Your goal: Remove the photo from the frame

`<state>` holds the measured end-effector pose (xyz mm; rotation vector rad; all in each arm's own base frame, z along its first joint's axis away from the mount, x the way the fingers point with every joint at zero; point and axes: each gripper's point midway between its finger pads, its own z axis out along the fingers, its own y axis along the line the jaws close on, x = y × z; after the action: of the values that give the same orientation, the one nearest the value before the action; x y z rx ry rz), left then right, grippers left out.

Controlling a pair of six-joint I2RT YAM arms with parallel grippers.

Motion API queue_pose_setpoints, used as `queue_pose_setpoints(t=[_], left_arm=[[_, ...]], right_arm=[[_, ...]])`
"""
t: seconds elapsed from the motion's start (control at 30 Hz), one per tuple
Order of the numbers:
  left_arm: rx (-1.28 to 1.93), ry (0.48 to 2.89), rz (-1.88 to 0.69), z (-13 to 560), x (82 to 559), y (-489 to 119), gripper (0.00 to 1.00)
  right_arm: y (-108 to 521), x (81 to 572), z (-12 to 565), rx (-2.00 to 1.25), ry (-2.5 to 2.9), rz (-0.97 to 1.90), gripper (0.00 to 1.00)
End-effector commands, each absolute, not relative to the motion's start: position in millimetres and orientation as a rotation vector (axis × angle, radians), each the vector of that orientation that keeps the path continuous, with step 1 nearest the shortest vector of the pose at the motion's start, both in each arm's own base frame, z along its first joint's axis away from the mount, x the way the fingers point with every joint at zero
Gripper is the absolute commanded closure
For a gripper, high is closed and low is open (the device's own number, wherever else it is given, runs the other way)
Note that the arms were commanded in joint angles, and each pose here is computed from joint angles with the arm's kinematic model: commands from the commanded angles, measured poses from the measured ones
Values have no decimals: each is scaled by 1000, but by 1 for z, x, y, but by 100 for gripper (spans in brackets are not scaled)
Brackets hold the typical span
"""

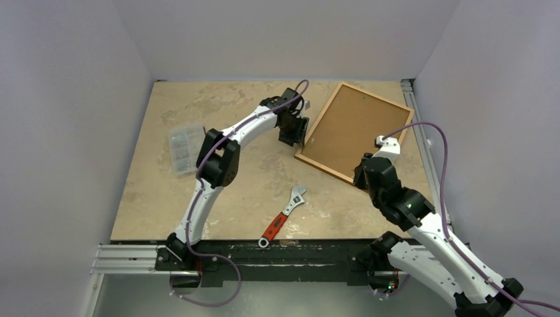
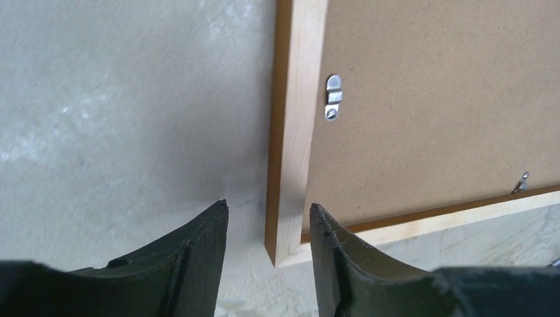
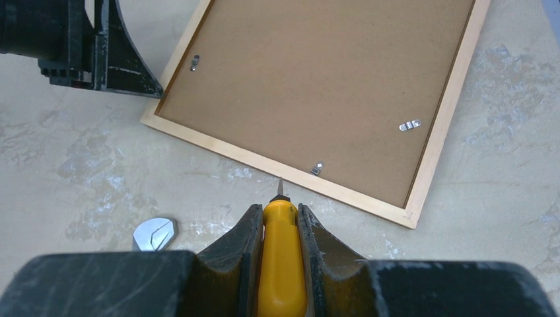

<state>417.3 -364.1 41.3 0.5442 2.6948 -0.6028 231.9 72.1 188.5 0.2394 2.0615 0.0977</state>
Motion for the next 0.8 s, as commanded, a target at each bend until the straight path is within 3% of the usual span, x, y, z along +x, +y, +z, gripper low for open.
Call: queue_pose_setpoints(t=[0.0, 0.3, 0.43, 0.77], left_arm=[[329, 2635, -661, 105, 422, -356, 52], [-317, 2666, -935, 131, 389, -361, 34], [-626, 2708, -891, 118, 362, -353, 33], [-844, 2785, -999, 101, 329, -417, 36]], right_arm=[[75, 239, 201, 260, 2019, 121, 100], [74, 238, 199, 253, 2021, 117, 100], [73, 238, 200, 255, 2014, 111, 100], [74, 238, 194, 260, 2021, 120, 100]])
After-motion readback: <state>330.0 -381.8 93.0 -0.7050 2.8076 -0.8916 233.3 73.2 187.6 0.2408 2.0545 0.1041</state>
